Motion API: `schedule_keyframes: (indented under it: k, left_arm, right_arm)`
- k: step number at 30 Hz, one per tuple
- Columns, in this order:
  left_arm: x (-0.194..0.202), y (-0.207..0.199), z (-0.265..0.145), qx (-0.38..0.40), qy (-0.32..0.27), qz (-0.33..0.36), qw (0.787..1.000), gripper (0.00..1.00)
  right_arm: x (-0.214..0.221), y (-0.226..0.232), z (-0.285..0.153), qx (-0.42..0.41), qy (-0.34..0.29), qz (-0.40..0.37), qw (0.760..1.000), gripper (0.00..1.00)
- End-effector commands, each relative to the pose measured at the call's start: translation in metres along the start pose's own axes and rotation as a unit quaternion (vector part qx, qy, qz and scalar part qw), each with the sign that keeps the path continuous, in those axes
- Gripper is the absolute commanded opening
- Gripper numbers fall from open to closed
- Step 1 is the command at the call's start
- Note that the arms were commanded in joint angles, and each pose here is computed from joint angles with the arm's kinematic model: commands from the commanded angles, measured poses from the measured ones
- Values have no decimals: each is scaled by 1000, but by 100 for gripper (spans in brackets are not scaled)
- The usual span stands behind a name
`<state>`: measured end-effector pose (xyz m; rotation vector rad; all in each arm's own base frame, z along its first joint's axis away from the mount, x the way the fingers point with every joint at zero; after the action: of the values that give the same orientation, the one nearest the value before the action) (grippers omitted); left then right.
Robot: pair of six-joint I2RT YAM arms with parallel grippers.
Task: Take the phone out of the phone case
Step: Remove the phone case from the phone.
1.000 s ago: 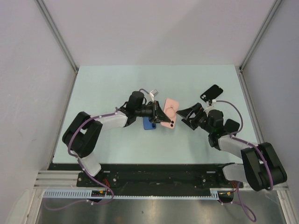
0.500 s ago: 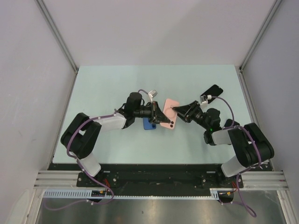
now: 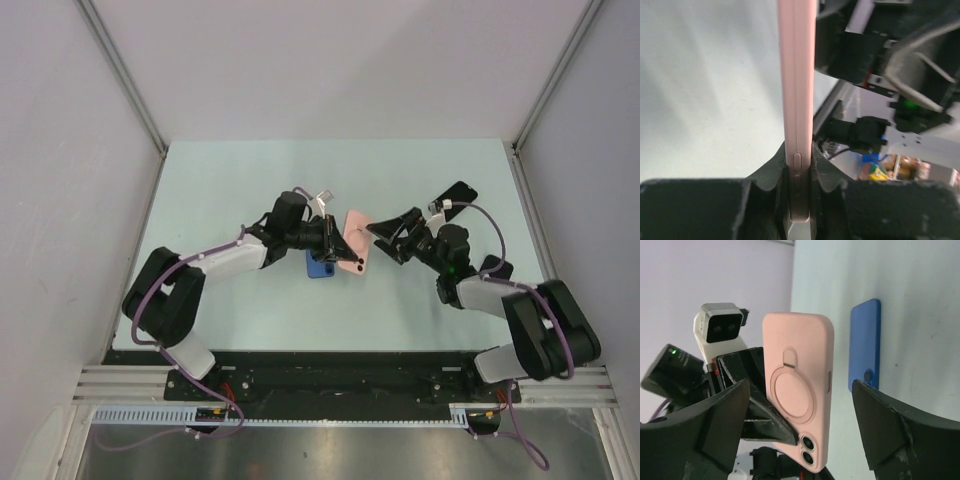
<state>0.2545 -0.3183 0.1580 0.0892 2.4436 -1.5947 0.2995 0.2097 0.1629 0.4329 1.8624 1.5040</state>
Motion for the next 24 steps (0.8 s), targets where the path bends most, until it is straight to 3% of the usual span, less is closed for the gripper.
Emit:
schedule_keyframes:
  k: [1,8,13,19,24]
  left_arm:
    - [-22,-14,-22,-74,-47,91,992,0]
    - [-22,-12,-23,-92,-49,99,990,0]
    - [-17,-29,-24,-48,-39,118,991,0]
    - [-9,-53,-31,53,-12,115,992,0]
    - [-7,-63,-43,132,5,76,988,0]
  right_arm:
    - [-17,4,-2,113,-36,-96,988,88]
    - [-28,23,-6,168,-50,-151,973,89]
    - [-22,25,2,175,-37,-160,971,89]
    - [-13,31,8,109,6,-147,983,91]
    - [-20,40,1,37,5,-133,990,89]
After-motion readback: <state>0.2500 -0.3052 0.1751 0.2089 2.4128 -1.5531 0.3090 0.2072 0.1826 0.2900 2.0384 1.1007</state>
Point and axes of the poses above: each gripper's point midway between its finger pads, its own z axis out along the fingers, its own y axis along the line the jaws close on, x = y × z, the point moved 3 cm from there along -z, back along the fingers, and after that the axes turned 3 degrees about -z, right-handed, at the moved point
